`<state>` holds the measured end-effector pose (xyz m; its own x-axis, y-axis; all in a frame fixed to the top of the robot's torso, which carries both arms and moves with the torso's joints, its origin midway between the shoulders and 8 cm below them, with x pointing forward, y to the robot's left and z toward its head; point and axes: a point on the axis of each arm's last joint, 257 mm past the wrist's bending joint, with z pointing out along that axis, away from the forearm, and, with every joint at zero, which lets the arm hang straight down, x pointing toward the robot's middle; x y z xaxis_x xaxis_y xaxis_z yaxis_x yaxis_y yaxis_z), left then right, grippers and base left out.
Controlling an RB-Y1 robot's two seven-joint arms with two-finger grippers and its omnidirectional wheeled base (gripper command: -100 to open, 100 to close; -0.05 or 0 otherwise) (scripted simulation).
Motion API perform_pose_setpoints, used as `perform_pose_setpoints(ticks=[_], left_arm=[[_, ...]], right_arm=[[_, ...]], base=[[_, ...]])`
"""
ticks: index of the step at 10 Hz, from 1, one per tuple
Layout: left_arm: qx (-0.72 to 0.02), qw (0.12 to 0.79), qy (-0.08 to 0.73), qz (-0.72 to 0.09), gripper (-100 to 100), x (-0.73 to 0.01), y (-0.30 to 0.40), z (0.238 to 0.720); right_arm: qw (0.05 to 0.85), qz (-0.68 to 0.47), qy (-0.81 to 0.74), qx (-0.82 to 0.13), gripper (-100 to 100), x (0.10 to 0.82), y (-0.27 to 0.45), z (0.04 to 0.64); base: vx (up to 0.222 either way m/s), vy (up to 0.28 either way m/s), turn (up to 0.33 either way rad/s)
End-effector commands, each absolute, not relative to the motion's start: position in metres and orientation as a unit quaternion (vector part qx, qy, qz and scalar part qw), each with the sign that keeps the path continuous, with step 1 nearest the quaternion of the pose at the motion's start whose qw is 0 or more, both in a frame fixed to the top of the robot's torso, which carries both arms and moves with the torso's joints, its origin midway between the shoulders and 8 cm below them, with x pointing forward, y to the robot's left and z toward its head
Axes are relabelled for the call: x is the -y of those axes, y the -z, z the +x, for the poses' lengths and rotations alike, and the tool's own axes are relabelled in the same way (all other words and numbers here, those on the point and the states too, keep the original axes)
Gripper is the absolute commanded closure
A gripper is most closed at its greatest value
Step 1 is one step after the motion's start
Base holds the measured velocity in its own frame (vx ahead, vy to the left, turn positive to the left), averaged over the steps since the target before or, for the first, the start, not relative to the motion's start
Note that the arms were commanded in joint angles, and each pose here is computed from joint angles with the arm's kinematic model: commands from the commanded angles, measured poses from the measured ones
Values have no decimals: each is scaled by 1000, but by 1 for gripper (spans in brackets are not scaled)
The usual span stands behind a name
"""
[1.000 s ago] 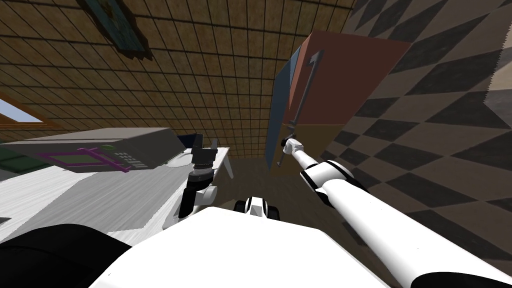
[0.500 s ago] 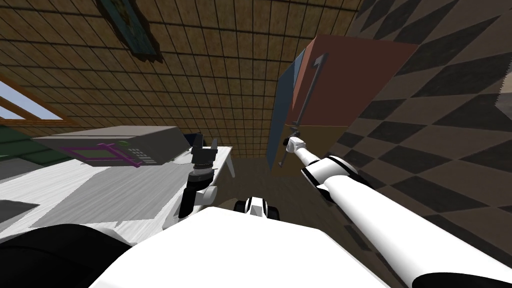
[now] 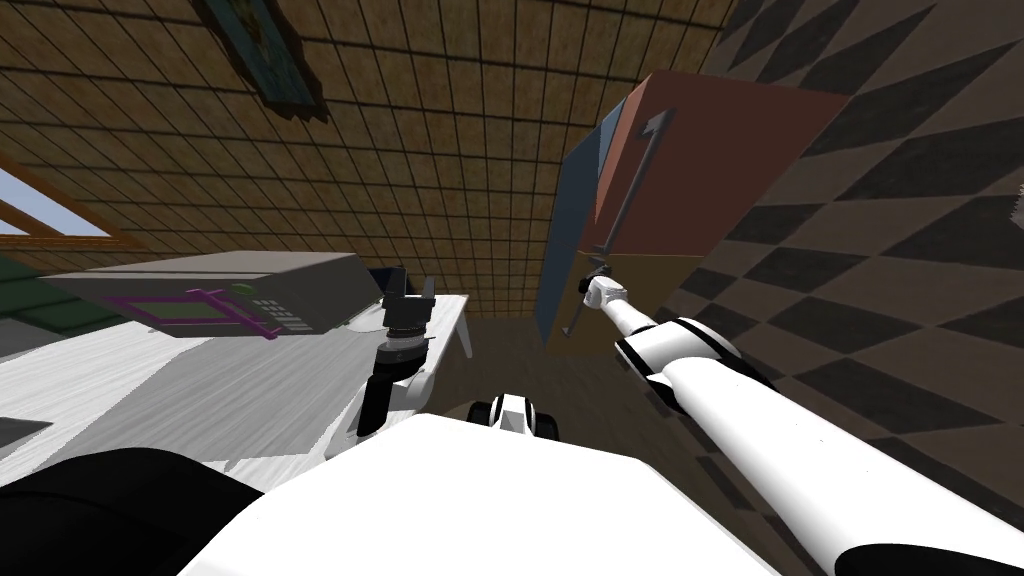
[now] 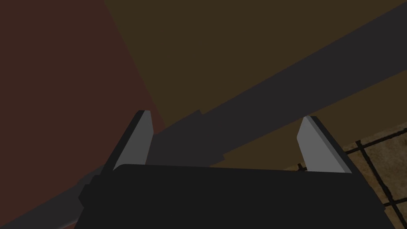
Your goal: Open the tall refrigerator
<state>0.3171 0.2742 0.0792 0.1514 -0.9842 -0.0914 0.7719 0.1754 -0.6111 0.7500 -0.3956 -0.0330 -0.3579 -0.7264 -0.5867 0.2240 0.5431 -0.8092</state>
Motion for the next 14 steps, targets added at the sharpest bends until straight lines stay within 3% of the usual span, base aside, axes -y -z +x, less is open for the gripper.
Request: perform_pose_setpoints(ticks=[1,7,14], left_arm=[[-244,727,604,-218,0,-274,-79,317],[-244,727,604,-218,0,-274,-79,317],[-244,727,604,-218,0,-274,-79,317]], right_arm=[[537,-178,439,-699,-100,434,38,742],[539,-180,437,-697,-100,480,36,730],[539,-179,439,-697,-100,482,35,730]], base=[[52,135,9],[21,28,37],[2,1,6]])
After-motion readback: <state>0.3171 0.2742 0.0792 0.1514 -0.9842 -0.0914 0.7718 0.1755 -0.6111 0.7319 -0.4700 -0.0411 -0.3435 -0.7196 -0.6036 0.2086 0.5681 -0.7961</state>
